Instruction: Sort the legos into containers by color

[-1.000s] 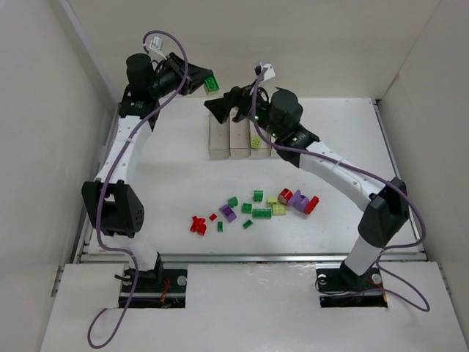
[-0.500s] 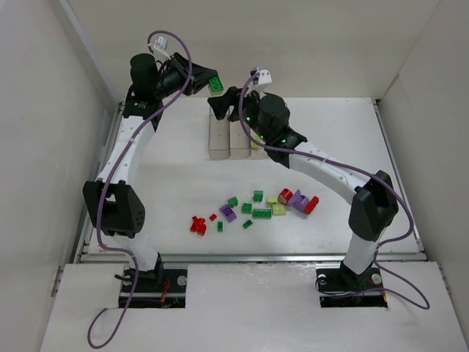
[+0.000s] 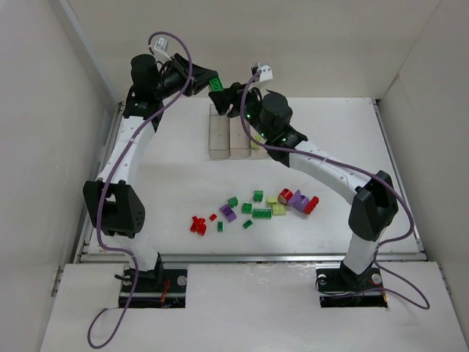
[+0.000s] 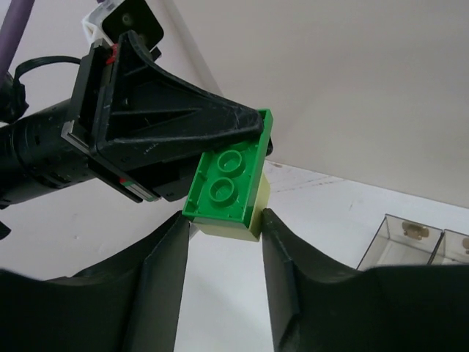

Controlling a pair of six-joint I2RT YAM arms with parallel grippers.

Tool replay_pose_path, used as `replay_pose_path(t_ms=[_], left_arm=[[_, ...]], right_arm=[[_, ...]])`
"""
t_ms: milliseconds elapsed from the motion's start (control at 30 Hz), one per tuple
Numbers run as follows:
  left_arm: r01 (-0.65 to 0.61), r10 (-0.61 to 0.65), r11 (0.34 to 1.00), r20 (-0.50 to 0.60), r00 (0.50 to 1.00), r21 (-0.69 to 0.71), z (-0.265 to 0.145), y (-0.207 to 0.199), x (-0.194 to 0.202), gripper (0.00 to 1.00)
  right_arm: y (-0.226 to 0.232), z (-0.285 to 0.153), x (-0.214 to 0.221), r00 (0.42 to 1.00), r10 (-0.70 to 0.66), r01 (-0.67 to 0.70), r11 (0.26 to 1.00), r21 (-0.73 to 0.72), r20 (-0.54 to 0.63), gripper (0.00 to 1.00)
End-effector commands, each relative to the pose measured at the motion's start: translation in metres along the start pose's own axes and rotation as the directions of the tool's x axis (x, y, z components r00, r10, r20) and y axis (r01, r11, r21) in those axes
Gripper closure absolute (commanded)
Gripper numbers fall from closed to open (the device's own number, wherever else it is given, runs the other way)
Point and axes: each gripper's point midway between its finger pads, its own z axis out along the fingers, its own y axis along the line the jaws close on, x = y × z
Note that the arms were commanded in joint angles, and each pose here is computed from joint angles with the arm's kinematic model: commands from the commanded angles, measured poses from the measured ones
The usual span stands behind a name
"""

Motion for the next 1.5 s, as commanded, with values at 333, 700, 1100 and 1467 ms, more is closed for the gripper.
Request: replay_pose_path(t_ms=[333, 700, 1100, 1467], left_arm=[[-0.042, 0.042, 0.997, -0.002, 0.999, 0.063, -0.011, -0.028, 0.006, 1.0], [-0.09, 0.087, 0.987, 0.03, 0.996, 0.133, -0.006, -0.06, -0.01, 1.0], [-0.062, 0.06, 0.992, 0.019, 0.998, 0.113, -0.002, -0.048, -0.009, 1.0], [-0.242, 0.239, 0.97, 0.125, 0.963, 0.006, -0.03, 0.0, -0.049, 1.0]], right_arm=[[0.027, 0.009, -0.034, 0.995, 0.001, 0.008, 0.996, -0.085, 0.096, 0.96], [0.029, 0.009, 0.007, 0.999, 0.032, -0.033, 0.99, -0.139, -0.014, 1.0], [0.018, 0.013, 0.044, 0.992, 0.038, -0.051, 0.993, -0.108, -0.123, 1.0], [-0.113, -0.035, 0.082, 0.956, 0.048, 0.04, 0.956, 0.292, -0.29, 1.0]])
